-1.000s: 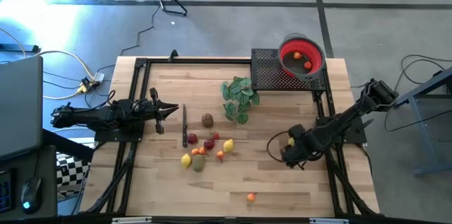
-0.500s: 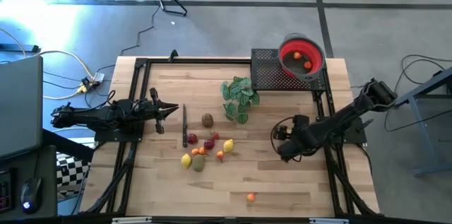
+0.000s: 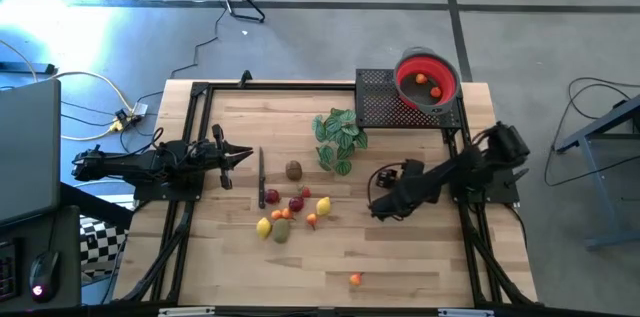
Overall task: Pick & Place Fruit
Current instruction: Put the lemon into the red colander
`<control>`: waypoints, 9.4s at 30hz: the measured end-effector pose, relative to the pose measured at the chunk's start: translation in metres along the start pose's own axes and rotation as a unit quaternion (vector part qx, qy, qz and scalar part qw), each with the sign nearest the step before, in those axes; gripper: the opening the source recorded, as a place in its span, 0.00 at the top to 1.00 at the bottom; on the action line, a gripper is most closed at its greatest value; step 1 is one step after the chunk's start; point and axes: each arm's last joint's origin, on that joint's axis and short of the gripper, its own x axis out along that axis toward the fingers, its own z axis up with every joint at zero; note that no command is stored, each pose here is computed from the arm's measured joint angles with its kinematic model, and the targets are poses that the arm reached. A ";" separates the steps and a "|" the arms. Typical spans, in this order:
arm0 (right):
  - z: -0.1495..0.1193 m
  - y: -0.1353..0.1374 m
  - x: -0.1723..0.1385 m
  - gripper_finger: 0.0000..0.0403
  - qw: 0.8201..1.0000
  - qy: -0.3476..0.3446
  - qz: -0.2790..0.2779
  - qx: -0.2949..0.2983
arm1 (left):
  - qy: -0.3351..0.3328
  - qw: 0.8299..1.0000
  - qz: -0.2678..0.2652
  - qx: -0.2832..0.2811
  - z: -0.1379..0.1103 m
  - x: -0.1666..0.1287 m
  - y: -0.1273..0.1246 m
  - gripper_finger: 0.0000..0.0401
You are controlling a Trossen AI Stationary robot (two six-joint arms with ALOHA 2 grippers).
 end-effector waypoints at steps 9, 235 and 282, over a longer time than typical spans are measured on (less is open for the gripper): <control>-0.011 0.011 0.019 0.25 1.000 -0.003 -0.007 -0.001 | 0.000 1.000 0.000 0.000 0.000 0.000 0.000 0.92; 0.006 0.030 0.025 0.51 0.998 0.014 0.017 -0.053 | 0.010 1.000 -0.003 0.003 -0.002 0.000 0.000 0.92; 0.079 0.029 -0.084 0.99 0.926 -0.017 0.318 -0.201 | 0.007 1.000 -0.001 0.002 -0.001 0.000 0.000 0.92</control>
